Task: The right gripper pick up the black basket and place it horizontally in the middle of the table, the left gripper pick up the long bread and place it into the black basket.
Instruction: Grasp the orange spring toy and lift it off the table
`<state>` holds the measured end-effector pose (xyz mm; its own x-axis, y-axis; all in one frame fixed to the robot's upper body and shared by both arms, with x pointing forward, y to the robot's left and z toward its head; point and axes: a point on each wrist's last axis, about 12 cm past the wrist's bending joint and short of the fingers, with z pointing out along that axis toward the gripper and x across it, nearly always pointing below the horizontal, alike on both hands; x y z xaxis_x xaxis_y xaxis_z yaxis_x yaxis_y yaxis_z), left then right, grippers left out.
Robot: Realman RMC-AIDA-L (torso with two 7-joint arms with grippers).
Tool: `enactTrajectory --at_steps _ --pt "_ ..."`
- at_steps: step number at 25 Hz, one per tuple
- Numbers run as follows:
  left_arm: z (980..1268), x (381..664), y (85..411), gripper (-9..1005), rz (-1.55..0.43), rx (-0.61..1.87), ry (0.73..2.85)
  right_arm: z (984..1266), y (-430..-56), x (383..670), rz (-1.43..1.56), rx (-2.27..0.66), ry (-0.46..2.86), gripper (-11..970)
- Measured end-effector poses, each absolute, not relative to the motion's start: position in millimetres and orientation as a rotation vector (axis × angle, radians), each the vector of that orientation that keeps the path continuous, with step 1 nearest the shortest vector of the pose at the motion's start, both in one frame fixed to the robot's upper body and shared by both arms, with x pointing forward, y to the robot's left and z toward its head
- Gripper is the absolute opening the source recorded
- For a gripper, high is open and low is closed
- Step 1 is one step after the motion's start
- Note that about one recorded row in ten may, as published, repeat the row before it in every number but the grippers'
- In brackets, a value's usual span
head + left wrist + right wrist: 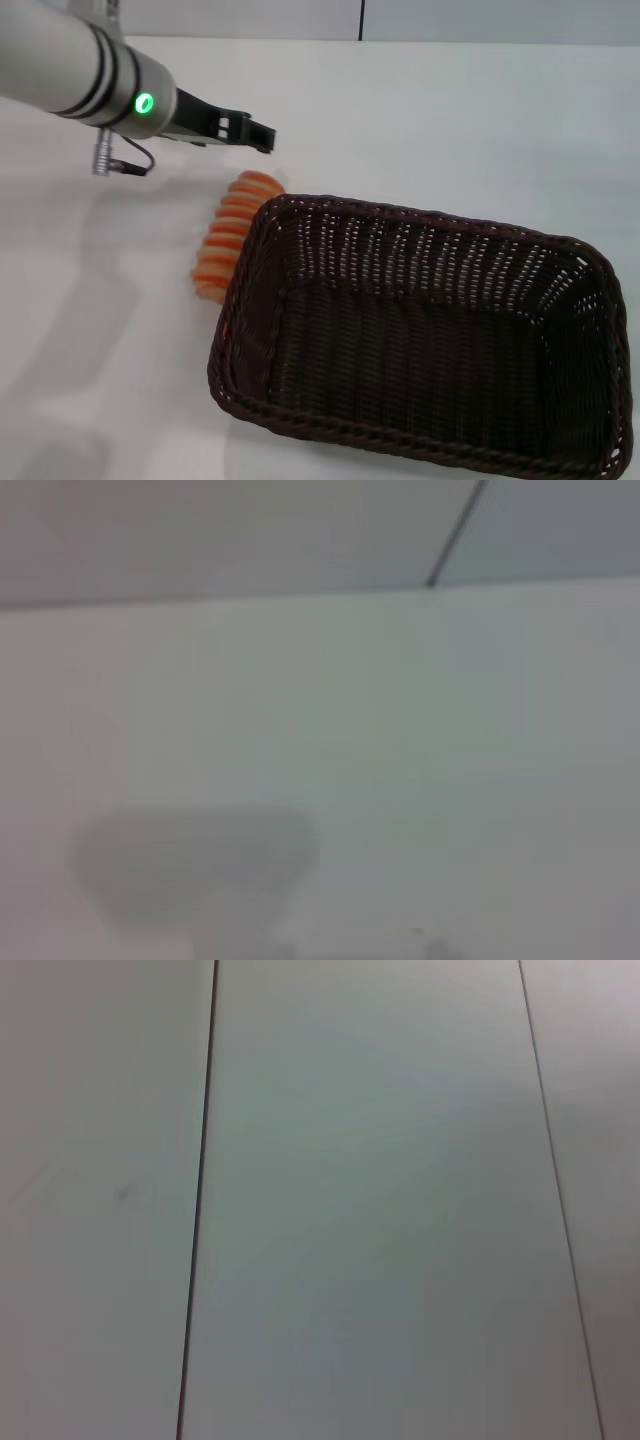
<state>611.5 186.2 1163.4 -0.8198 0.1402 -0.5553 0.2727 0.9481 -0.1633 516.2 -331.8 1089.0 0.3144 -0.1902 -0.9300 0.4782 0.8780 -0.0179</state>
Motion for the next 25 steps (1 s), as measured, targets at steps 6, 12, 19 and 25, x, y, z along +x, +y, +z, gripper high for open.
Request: enactTrajectory --at_steps 6,12,19,25 --pt "1155.9 616.8 170.2 856 -0.320 0.307 2.616 1087.5 -337.8 516.0 -0.423 0.293 1.167 384" --pt "1148.1 621.6 162.4 851 -0.303 0.319 2.659 1087.4 -339.9 516.6 -0.409 0.293 1.162 384" --pt "1135.5 624.3 162.6 846 -0.283 0.312 2.682 1089.1 -339.0 517.8 -0.403 0.278 1.155 385" --pt "1128.4 624.6 161.1 841 -0.271 0.326 2.691 1091.8 -338.6 520.3 -0.398 0.274 1.147 384"
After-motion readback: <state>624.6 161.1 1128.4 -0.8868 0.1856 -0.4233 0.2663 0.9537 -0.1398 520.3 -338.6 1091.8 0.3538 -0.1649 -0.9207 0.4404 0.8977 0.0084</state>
